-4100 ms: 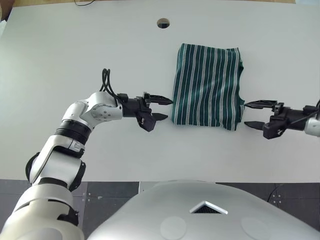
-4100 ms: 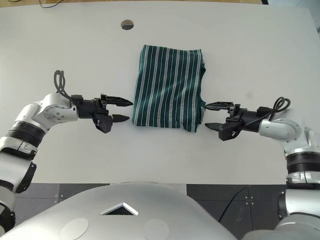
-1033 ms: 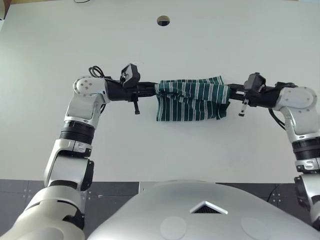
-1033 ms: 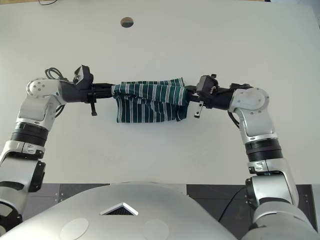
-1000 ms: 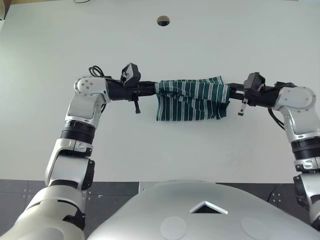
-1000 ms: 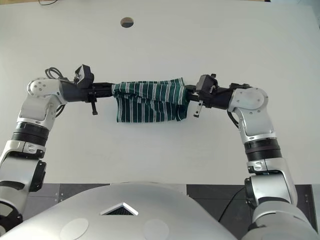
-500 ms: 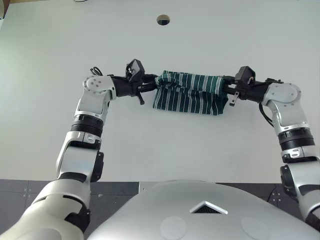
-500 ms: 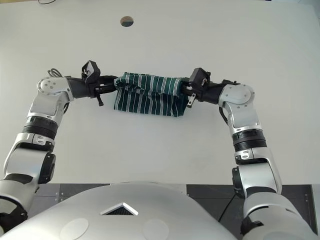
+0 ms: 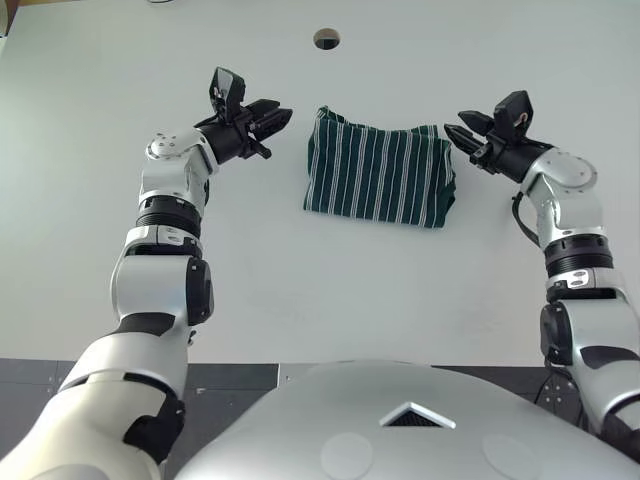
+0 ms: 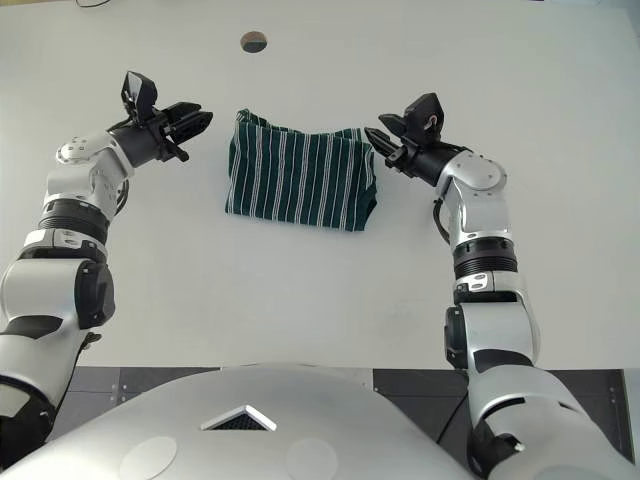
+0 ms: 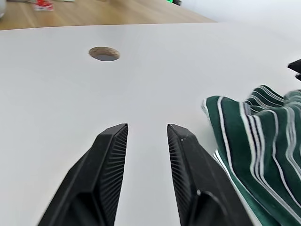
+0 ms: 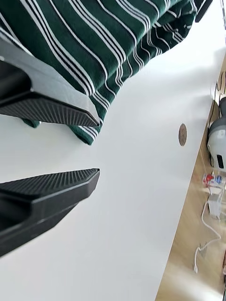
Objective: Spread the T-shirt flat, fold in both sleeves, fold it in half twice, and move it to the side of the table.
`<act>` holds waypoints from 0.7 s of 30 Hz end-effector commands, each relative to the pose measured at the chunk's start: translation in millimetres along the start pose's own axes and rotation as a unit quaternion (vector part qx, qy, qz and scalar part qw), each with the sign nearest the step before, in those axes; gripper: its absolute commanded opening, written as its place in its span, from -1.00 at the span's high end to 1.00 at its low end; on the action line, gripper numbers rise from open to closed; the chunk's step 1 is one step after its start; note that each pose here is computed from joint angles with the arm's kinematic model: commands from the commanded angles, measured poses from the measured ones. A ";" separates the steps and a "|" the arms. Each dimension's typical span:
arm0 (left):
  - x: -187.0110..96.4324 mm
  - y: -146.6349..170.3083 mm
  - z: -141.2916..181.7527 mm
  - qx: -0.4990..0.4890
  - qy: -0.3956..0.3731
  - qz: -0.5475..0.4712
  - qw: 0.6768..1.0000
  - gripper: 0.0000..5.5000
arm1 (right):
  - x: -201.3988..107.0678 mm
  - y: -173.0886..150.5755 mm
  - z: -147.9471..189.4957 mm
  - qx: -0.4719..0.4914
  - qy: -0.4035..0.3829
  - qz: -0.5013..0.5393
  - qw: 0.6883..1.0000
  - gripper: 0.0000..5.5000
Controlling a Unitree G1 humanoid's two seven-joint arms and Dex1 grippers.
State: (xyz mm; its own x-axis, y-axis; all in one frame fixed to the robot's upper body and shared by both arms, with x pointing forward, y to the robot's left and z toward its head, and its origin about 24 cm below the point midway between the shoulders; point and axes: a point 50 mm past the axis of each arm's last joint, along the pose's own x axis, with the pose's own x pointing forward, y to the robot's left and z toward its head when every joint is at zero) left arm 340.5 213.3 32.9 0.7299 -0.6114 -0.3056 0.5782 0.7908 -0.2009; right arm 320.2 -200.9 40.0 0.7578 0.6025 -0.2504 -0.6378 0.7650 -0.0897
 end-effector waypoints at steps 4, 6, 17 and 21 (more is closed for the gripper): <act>-4.0 9.3 16.4 -0.017 -0.058 0.036 0.998 0.44 | -0.5 67.7 50.7 -0.272 -0.230 0.130 0.925 0.40; -4.3 9.9 17.3 -0.025 -0.069 0.039 0.997 0.44 | 6.5 86.2 45.4 -0.317 -0.232 0.168 0.904 0.40; -6.8 9.0 8.9 -0.041 -0.077 0.035 0.996 0.44 | 66.6 91.8 13.1 -0.228 -0.084 0.152 0.958 0.40; -8.3 9.4 6.8 -0.047 -0.082 0.037 0.995 0.44 | 68.9 91.6 -5.9 -0.233 -0.007 0.181 0.955 0.40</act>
State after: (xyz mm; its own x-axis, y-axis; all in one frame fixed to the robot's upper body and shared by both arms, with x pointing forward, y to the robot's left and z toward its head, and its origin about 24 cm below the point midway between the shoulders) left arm 343.3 224.8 40.3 0.8216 -0.5417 -0.1777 0.4889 0.8298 -0.2691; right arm 312.0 -89.3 13.5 0.5080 0.8243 -0.2497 -0.8297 0.3904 -0.3990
